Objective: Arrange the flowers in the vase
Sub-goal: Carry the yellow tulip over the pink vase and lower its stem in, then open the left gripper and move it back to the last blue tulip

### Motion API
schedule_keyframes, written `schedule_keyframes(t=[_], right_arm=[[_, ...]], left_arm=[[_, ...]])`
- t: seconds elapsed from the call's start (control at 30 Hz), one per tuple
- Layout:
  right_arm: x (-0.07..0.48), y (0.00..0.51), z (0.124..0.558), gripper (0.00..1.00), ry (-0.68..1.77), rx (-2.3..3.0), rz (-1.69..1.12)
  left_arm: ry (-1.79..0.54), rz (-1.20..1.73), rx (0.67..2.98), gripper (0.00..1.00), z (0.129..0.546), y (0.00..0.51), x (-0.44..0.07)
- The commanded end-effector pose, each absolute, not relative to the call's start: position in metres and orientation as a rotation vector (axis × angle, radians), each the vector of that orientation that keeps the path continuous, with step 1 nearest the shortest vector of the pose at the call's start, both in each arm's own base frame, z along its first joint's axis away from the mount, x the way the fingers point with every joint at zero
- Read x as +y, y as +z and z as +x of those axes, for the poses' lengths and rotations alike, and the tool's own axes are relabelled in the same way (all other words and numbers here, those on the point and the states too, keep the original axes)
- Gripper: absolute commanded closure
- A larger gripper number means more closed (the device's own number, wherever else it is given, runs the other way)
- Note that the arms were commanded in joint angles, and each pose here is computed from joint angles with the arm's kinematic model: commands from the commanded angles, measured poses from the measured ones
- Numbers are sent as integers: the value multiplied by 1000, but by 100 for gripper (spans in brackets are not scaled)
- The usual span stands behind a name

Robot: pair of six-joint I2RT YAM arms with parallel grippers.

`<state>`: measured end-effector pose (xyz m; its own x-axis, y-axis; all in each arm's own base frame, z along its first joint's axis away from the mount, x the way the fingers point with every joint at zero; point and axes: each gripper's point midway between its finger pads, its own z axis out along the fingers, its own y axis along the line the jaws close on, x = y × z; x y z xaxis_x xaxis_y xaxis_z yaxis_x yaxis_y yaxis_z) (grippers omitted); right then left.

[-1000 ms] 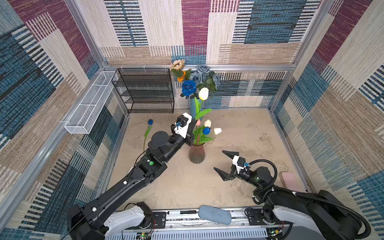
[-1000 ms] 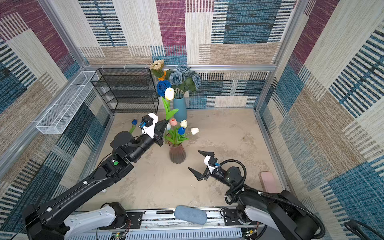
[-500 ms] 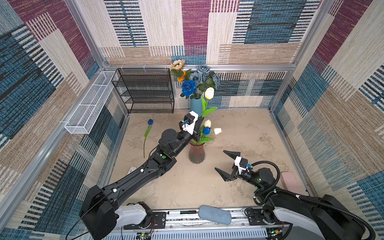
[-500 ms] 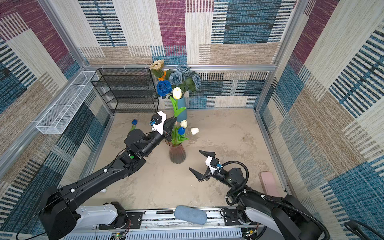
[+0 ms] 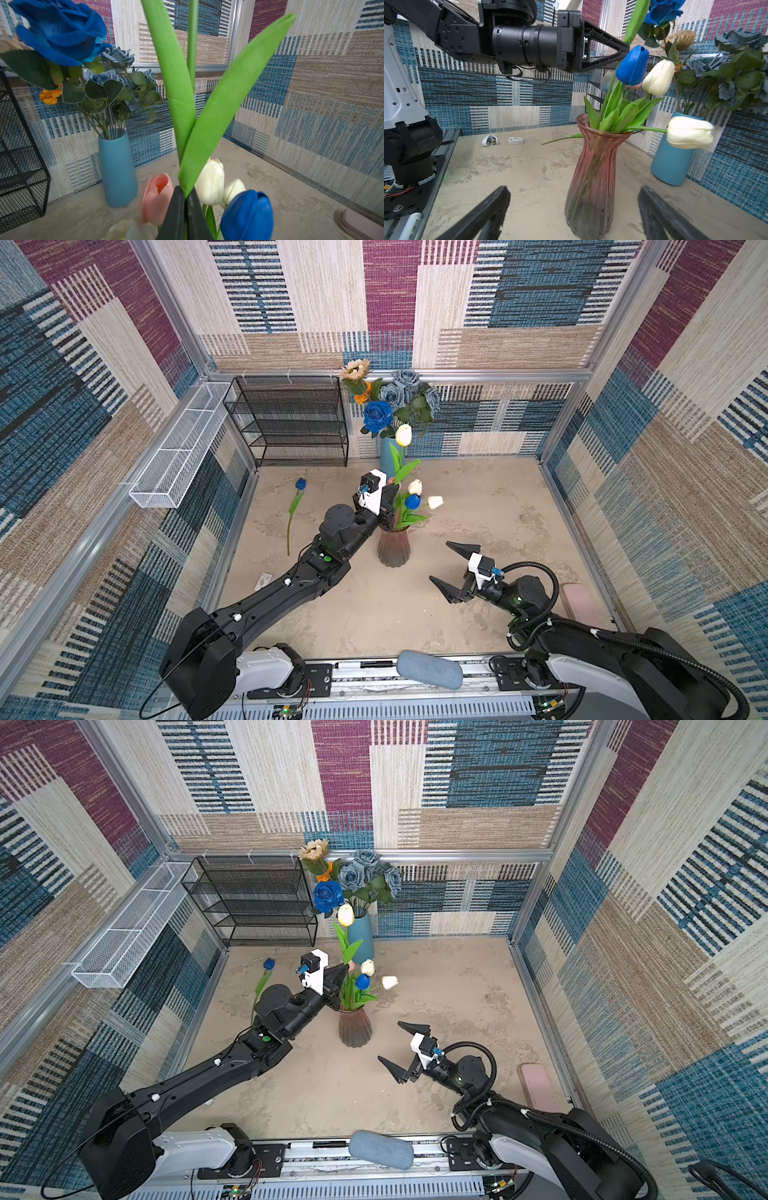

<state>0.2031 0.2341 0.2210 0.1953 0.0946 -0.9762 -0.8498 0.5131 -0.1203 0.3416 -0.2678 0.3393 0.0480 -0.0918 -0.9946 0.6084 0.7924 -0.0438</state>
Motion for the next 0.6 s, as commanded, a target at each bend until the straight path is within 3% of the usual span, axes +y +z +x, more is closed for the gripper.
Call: schedule_keyframes(t=[0.0, 0.33, 0.47, 0.57], right_arm=[[235, 227, 203, 0, 775, 1173, -788], [235, 227, 205, 0, 769, 1178, -784], [236, 227, 204, 0, 777, 1176, -792], [236, 227, 204, 0, 774, 1176, -787]], left_arm=[[-597, 411, 1419, 100, 342, 341, -267], [-596, 430, 1461, 100, 336, 326, -263], [-563, 486, 1516, 73, 333, 315, -264], [-539, 487, 1557, 67, 335, 311, -258]])
